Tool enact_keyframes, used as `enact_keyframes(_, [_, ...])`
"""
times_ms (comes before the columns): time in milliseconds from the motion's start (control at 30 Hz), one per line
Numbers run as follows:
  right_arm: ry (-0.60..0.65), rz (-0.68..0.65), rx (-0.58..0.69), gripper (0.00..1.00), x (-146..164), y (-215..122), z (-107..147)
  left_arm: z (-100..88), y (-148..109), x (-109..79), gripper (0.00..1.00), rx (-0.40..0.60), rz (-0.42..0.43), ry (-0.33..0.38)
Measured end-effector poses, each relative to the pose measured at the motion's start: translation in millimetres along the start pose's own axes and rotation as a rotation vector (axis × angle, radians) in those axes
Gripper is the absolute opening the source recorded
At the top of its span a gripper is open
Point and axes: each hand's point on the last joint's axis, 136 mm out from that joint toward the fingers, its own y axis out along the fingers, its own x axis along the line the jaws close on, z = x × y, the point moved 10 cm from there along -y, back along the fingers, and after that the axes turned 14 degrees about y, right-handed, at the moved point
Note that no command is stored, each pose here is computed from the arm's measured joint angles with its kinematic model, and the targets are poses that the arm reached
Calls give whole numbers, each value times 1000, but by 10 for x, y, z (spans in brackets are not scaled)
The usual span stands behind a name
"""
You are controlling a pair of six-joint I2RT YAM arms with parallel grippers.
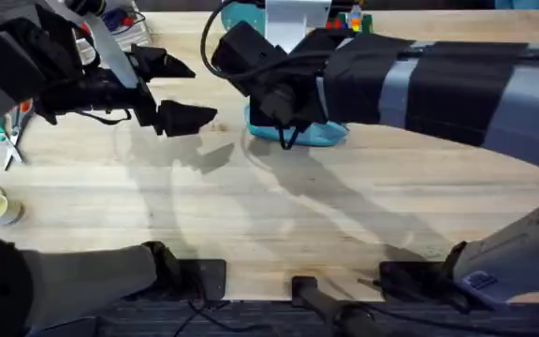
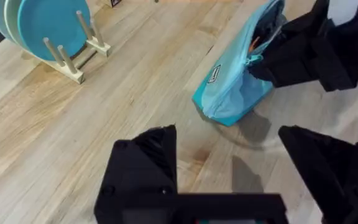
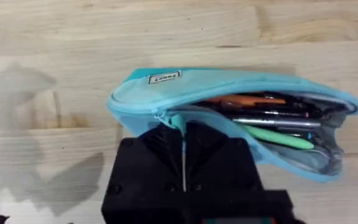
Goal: Unzip the bag, pick up the pens from the table one at a time and place them inside, then zip the bag closed.
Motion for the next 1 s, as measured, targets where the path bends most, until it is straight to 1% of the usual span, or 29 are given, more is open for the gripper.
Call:
enact_keyframes(800, [-39,16,13,32,-13,-31,-8,0,0,2,993,0,-1,1])
enact_keyframes(1000, [-55,40,33,30,-22,-102,-35,0,0,2,992,0,-1,1])
